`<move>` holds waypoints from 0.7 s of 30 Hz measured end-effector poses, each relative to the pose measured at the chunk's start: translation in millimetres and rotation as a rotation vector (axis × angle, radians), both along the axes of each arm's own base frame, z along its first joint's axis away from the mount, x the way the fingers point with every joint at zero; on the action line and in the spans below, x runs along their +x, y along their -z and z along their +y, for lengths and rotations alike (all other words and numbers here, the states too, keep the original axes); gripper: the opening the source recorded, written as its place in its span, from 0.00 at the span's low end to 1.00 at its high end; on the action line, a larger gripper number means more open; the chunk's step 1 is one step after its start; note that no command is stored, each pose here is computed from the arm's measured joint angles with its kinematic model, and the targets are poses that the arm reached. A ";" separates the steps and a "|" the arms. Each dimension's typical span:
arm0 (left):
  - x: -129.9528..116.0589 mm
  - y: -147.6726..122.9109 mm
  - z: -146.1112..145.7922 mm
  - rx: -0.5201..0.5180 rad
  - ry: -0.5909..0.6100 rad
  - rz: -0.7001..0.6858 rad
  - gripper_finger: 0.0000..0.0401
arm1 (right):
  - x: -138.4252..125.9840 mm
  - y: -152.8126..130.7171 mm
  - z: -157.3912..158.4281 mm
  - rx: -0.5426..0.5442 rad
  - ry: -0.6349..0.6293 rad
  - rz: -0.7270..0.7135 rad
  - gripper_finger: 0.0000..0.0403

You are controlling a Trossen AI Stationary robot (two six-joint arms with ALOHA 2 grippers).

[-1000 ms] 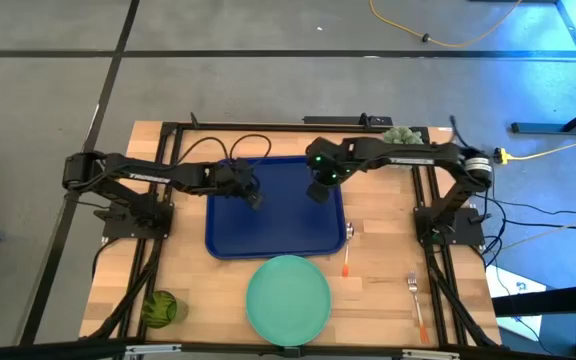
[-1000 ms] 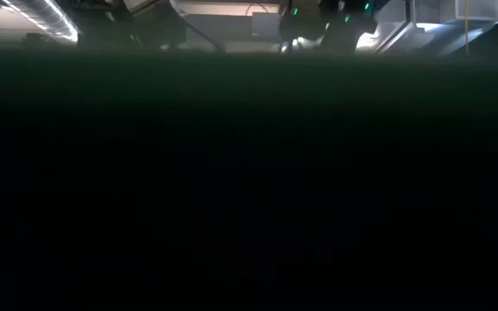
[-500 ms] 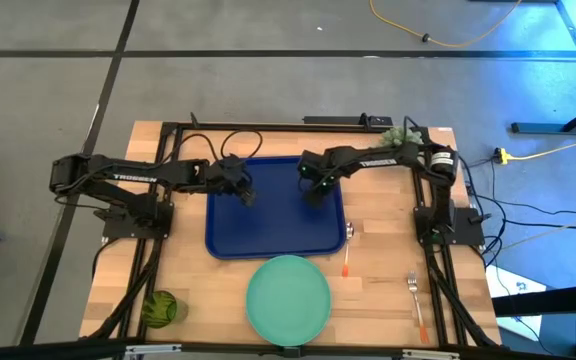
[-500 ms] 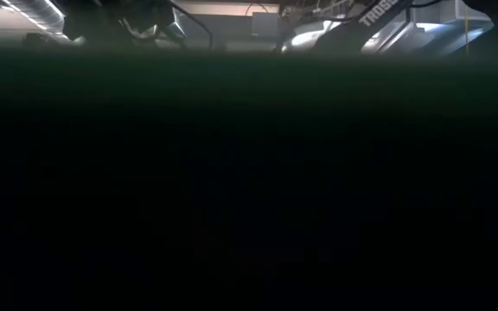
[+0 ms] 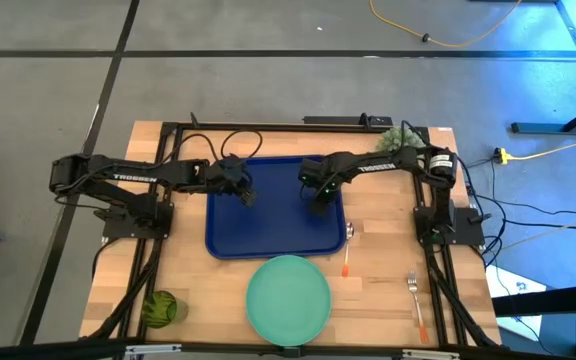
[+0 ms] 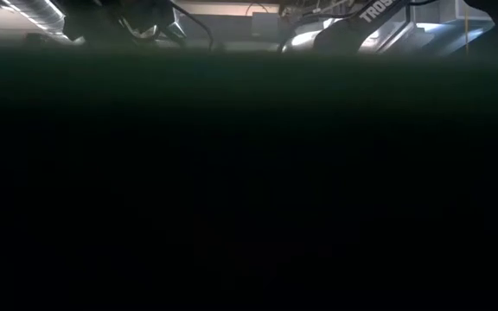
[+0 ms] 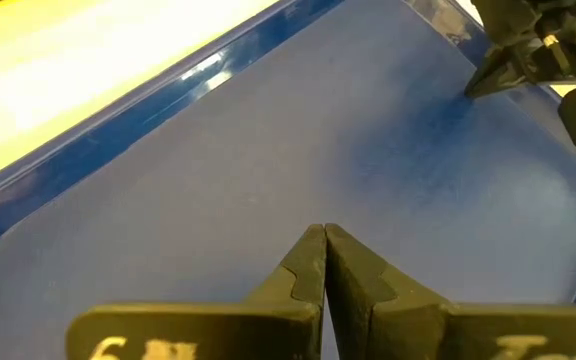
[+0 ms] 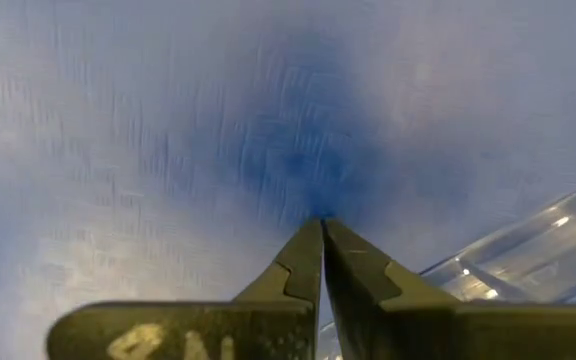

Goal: Pick and place plate/cup/fork/spoon on tray
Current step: Move the blue serving tray to the center of the table

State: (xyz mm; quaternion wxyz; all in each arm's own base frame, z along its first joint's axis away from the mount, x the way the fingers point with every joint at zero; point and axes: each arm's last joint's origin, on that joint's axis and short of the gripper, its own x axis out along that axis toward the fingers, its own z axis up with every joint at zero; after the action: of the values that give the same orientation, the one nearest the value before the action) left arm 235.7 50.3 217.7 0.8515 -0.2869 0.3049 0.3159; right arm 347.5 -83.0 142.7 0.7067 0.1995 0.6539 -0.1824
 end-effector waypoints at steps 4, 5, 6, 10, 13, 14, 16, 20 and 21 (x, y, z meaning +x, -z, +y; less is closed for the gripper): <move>0.0 0.0 0.0 0.000 0.000 0.000 0.00 | -1.5 0.0 3.0 0.016 0.023 0.021 0.05; 0.0 0.0 0.0 0.000 0.001 0.000 0.00 | -2.3 0.1 3.2 0.019 0.037 0.029 0.05; 0.0 0.0 0.0 0.000 0.001 0.000 0.00 | -3.7 0.1 3.5 0.023 0.045 0.043 0.05; 0.0 0.0 0.0 0.000 0.001 0.000 0.00 | -6.1 0.2 4.7 0.029 0.062 0.070 0.05; 0.0 0.0 0.0 0.000 0.001 0.000 0.00 | -6.7 0.2 6.7 0.044 0.064 0.078 0.05; 0.0 0.0 0.0 0.000 0.001 0.000 0.00 | -7.0 0.1 8.0 0.060 0.061 0.081 0.05; 0.0 0.0 0.0 0.000 0.001 0.000 0.00 | -6.4 0.1 11.4 0.092 0.053 0.076 0.05; 0.0 0.0 0.0 0.000 0.001 0.000 0.00 | -4.8 0.0 19.2 0.108 0.031 0.074 0.05; 0.0 0.0 0.0 0.000 0.001 0.000 0.00 | -4.4 0.0 21.3 0.118 0.025 0.073 0.05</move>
State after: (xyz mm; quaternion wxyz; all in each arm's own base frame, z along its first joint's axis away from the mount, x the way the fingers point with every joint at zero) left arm 235.8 50.3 217.7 0.8517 -0.2865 0.3050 0.3153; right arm 343.1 -61.7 142.7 0.6672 0.2419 0.6863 -0.1594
